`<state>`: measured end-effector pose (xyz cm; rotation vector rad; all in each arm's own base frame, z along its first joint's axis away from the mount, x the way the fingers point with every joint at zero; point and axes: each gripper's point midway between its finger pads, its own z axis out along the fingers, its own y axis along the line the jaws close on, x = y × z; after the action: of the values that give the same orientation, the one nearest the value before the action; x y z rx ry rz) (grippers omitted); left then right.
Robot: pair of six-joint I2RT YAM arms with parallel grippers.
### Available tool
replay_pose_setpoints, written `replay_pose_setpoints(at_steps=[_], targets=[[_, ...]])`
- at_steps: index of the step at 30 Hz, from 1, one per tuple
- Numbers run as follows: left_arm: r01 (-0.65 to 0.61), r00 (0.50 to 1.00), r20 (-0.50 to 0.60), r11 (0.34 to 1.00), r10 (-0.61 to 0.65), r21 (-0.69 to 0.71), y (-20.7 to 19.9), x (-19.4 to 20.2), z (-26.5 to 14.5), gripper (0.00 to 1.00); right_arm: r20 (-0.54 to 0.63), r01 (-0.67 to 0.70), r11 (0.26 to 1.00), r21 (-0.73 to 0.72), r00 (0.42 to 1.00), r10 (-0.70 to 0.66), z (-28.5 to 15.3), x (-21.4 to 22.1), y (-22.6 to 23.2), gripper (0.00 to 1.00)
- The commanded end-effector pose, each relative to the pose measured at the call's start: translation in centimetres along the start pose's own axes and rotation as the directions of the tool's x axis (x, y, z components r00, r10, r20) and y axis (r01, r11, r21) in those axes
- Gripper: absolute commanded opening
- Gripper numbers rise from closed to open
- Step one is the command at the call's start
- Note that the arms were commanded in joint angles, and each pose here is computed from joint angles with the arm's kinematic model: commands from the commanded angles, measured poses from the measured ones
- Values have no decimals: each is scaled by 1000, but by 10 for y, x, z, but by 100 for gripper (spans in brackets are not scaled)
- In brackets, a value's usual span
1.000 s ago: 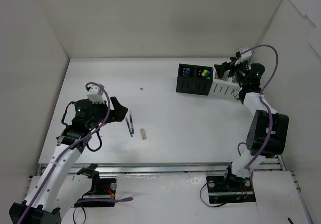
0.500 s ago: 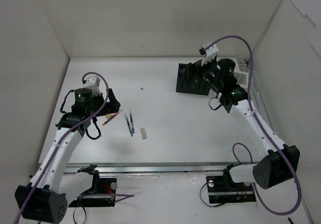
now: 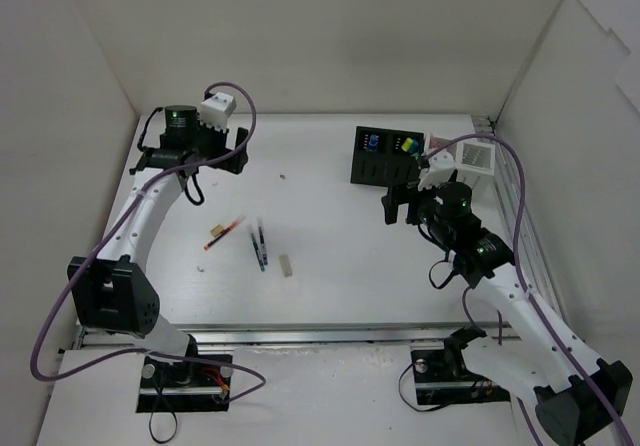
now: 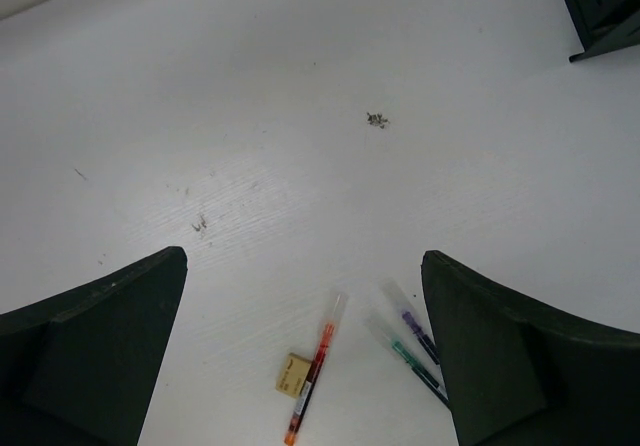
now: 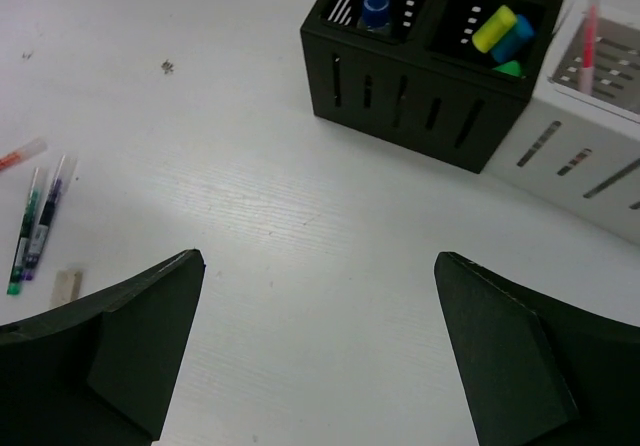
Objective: Sort the stationery into containers
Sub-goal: Pick up the pen from the center of the board.
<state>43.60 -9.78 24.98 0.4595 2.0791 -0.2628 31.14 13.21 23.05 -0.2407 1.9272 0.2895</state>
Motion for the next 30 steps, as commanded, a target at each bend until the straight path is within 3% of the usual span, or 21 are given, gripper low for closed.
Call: replay_pose_setpoints(at_steps=[1, 4, 12, 16, 19, 26, 30], targets=[[-25, 996, -85, 1000, 25, 5, 6, 28, -5, 100, 79, -53, 994, 100, 996, 45, -9, -8, -16, 98], [-10, 990, -143, 1000, 10, 1, 5, 73, 9, 99, 71, -49, 989, 137, 997, 40, -14, 1, -24, 98], [-4, 944, -328, 996, -27, -91, 17, 139, 29, 99, -6, 1, 987, 159, 1000, 0, -13, 22, -29, 98], [-3, 925, -378, 990, -50, -139, 25, 160, 38, 88, -12, 10, 983, 182, 1000, -8, -15, 25, -34, 98], [-5, 913, -407, 996, -32, -89, 14, 166, 48, 82, -19, 24, 980, 198, 1000, -20, -16, 29, -38, 98], [-58, 883, -470, 993, 1, -107, 12, 184, 62, 75, -25, 34, 973, 228, 999, -29, -19, 30, -44, 98], [-65, 860, -509, 990, -6, -122, 16, 196, 68, 62, -22, 35, 967, 252, 999, -30, -23, 31, -48, 98]])
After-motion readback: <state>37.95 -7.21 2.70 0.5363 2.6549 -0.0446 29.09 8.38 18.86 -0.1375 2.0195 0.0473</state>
